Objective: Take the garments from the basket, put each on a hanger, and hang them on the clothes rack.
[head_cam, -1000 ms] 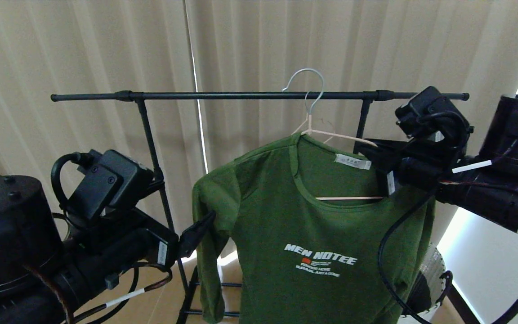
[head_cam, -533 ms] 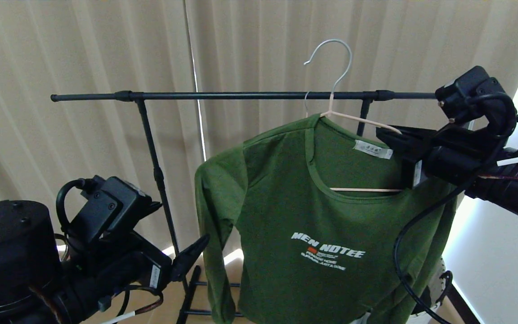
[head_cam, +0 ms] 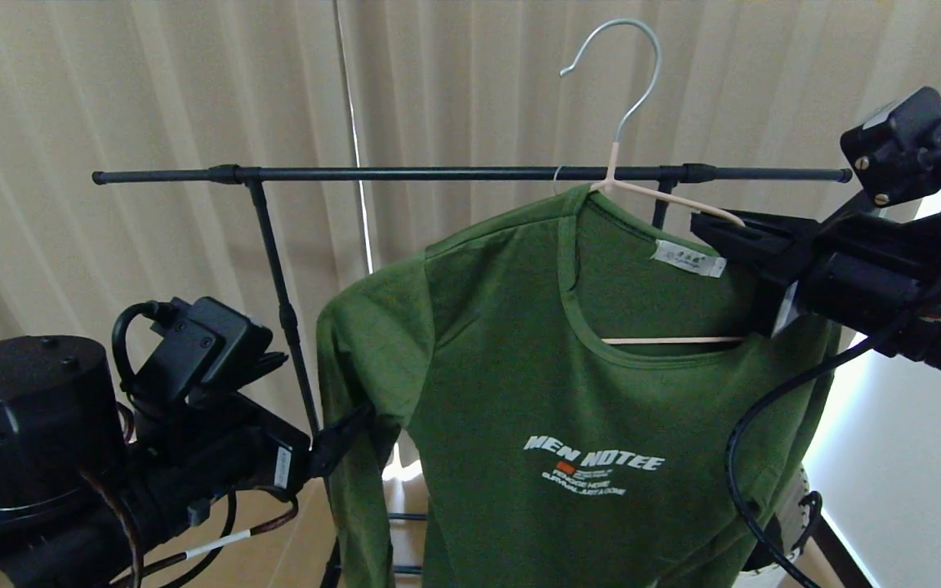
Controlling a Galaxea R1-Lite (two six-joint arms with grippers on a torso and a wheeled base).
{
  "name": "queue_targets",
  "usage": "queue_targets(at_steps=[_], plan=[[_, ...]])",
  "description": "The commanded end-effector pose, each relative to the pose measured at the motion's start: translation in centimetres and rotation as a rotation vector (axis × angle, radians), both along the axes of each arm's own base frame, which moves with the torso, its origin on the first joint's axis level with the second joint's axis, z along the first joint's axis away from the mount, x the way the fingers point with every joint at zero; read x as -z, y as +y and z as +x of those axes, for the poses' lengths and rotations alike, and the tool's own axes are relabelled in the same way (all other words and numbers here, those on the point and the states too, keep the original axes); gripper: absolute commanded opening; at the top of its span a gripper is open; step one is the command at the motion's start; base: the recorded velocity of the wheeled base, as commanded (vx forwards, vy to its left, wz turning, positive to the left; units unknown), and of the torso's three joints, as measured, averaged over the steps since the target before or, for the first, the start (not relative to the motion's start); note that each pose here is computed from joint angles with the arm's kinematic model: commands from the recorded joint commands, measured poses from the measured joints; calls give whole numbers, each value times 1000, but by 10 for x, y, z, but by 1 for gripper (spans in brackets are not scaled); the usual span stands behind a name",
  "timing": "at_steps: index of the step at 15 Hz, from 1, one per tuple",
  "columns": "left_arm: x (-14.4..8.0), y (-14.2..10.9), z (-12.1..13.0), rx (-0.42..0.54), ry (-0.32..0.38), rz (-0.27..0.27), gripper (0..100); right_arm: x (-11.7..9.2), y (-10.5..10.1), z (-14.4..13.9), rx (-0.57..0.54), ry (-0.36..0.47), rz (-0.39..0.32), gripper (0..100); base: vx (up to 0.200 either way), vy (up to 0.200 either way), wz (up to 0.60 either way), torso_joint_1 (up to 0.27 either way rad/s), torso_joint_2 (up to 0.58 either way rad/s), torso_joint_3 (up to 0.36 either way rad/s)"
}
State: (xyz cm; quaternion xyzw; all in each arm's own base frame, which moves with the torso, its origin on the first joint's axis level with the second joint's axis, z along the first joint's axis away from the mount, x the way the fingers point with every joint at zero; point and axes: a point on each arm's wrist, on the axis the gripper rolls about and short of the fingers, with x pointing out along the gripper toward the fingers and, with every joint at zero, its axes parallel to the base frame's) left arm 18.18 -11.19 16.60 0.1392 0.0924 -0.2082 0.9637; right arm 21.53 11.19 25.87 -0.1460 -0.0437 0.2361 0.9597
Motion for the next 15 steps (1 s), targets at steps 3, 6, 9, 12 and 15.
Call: queue_targets(at_steps=[3, 6, 9, 12, 15], plan=[[2, 2, 5, -21, 7, 6, 0, -3, 1, -3, -5, -10, 2, 0, 0, 0, 0, 0, 0, 0], [4, 12, 8, -65, -1, 4, 0, -1, -1, -1, 12, 2, -6, 0, 0, 0, 0, 0, 0, 0], [11, 29, 6, -130, -44, -19, 0, 0, -16, 6, 90, 31, -20, 0, 0, 0, 0, 0, 0, 0], [14, 33, 9, -152, -31, -20, 0, 2, -21, 8, 124, 56, -31, 0, 0, 0, 0, 0, 0, 0], [12, 32, 7, -141, -40, -21, 100, 1, -21, 9, 127, 59, -33, 0, 0, 0, 0, 0, 0, 0]])
